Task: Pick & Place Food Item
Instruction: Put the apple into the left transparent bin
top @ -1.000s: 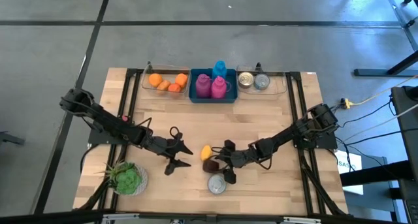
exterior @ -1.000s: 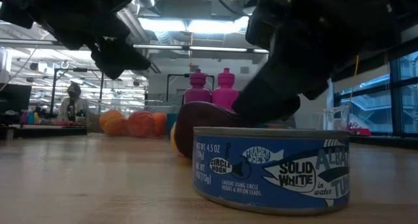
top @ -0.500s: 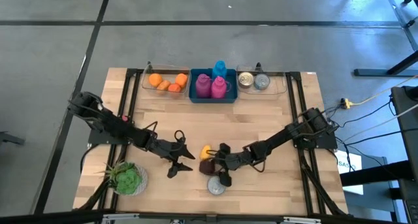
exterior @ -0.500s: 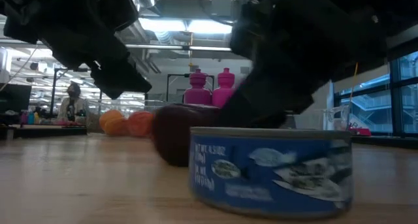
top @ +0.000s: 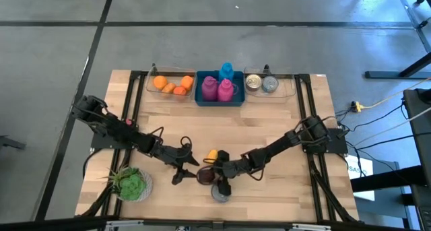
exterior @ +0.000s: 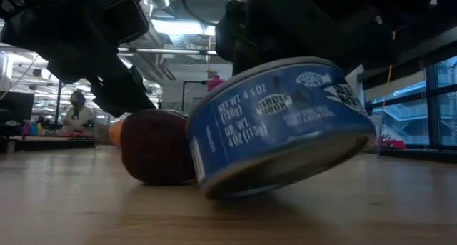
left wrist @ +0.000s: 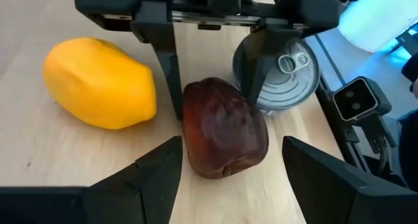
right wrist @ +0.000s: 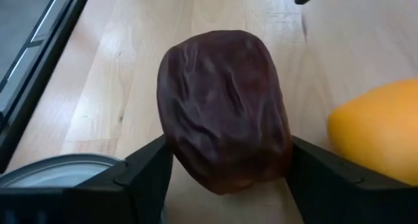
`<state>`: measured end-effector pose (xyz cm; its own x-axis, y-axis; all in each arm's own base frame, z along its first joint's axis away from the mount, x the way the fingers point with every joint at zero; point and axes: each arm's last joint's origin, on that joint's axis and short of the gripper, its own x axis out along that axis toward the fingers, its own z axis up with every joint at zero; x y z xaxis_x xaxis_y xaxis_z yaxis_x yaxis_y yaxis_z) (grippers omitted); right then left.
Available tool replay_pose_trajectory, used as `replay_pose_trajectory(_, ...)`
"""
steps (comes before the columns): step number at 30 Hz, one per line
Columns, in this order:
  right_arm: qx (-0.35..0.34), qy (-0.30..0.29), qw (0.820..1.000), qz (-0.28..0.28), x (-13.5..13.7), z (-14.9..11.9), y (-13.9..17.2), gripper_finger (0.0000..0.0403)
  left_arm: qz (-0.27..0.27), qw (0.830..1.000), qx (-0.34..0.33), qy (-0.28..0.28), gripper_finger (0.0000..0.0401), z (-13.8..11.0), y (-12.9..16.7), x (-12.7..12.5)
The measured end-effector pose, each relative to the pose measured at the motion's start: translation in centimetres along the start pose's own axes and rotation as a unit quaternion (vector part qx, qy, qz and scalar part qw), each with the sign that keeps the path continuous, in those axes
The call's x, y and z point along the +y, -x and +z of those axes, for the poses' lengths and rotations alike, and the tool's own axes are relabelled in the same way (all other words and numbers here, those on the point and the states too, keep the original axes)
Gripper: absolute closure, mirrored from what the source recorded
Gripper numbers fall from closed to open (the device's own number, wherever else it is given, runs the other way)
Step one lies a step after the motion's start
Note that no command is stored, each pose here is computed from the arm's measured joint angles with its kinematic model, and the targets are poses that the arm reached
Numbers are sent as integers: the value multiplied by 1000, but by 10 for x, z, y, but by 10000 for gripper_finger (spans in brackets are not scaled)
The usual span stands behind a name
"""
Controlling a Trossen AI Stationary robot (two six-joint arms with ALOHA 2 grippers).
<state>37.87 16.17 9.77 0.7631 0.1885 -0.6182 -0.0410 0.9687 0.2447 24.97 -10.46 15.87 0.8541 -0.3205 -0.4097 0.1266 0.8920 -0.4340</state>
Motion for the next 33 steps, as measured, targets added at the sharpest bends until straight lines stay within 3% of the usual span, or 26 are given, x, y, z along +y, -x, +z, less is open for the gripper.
replay_pose_trajectory(7,4,3,1000,0,-2,0,0,205,-2,1000,-1,-1,146,0,0,-1)
replay_pose_trajectory(18,5,11,1000,6,0,6,9,208,-2,1000,-1,-3,146,0,0,-1)
replay_pose_trajectory(24,-1,37,999,-17,5,30,41,210,-6,1000,-10,-22,146,5,5,-3)
replay_pose_trajectory(33,-23,99,985,-139,11,61,118,210,-1,993,-105,-59,146,40,34,-3)
